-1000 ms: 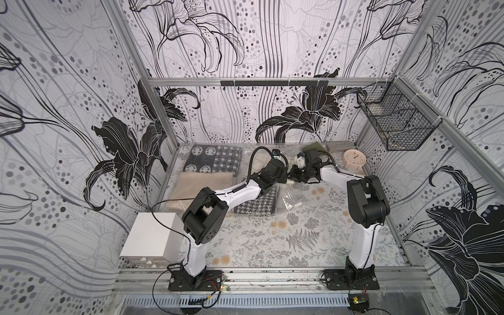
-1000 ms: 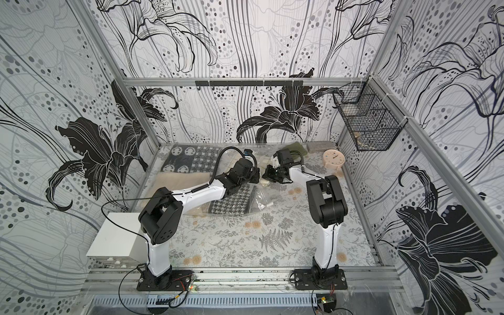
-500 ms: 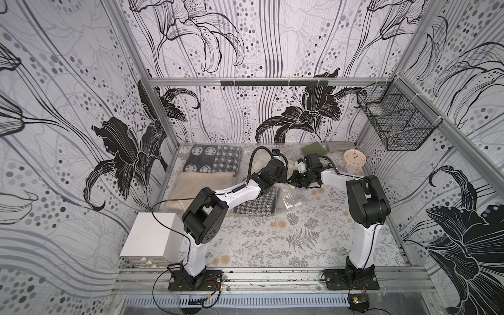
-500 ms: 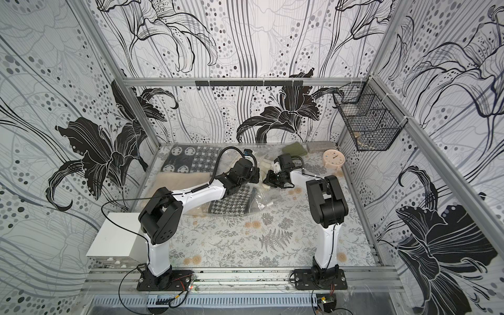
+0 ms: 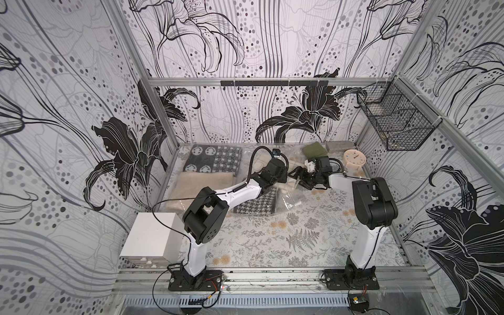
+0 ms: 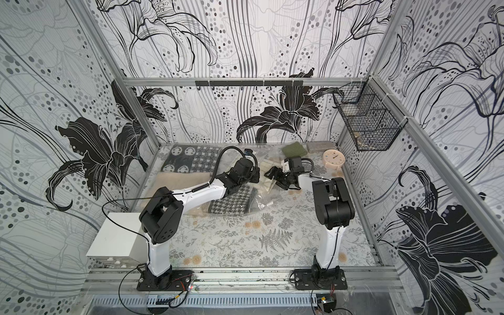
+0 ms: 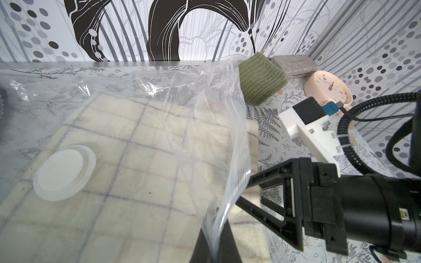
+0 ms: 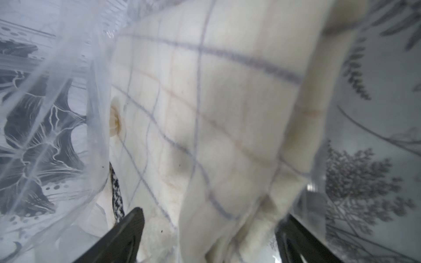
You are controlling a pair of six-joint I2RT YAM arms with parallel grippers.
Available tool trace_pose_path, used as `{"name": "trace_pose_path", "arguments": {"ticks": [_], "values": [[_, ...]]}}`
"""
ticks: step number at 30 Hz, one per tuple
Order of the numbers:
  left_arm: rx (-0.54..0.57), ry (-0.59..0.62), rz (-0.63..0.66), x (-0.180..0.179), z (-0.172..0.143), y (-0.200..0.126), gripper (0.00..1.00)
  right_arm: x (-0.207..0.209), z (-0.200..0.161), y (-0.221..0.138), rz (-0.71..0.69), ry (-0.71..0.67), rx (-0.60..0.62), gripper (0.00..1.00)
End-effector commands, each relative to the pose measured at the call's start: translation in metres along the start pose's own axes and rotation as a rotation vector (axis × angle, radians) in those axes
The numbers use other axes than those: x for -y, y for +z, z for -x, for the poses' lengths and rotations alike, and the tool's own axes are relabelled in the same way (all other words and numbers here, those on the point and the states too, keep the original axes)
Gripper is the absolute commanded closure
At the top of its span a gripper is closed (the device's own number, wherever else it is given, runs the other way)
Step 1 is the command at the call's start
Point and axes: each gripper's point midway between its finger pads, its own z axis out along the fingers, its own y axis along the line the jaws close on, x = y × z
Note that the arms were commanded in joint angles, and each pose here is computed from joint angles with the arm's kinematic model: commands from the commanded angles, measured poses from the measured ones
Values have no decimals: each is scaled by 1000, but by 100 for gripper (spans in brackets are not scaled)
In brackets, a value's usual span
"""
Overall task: Take the scarf out of the vacuum bag
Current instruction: Take out the scarf from the vacuum bag.
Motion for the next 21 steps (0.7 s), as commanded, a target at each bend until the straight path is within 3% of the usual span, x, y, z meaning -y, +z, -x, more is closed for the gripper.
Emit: {"name": "trace_pose_path", "arguments": {"ticks": [1, 11, 15, 21], "values": [[51, 1, -26, 3, 12, -1, 100, -4, 9, 7, 29, 18, 30, 9], [54, 2, -38, 6, 14, -3, 100, 13, 2, 23, 23, 82, 12, 13], [50, 4, -46, 7, 10, -2, 100, 30, 4, 28, -36, 111, 49, 20], [33, 5, -59, 9, 3, 1, 100, 24, 11, 49, 32, 126, 73, 53]]}}
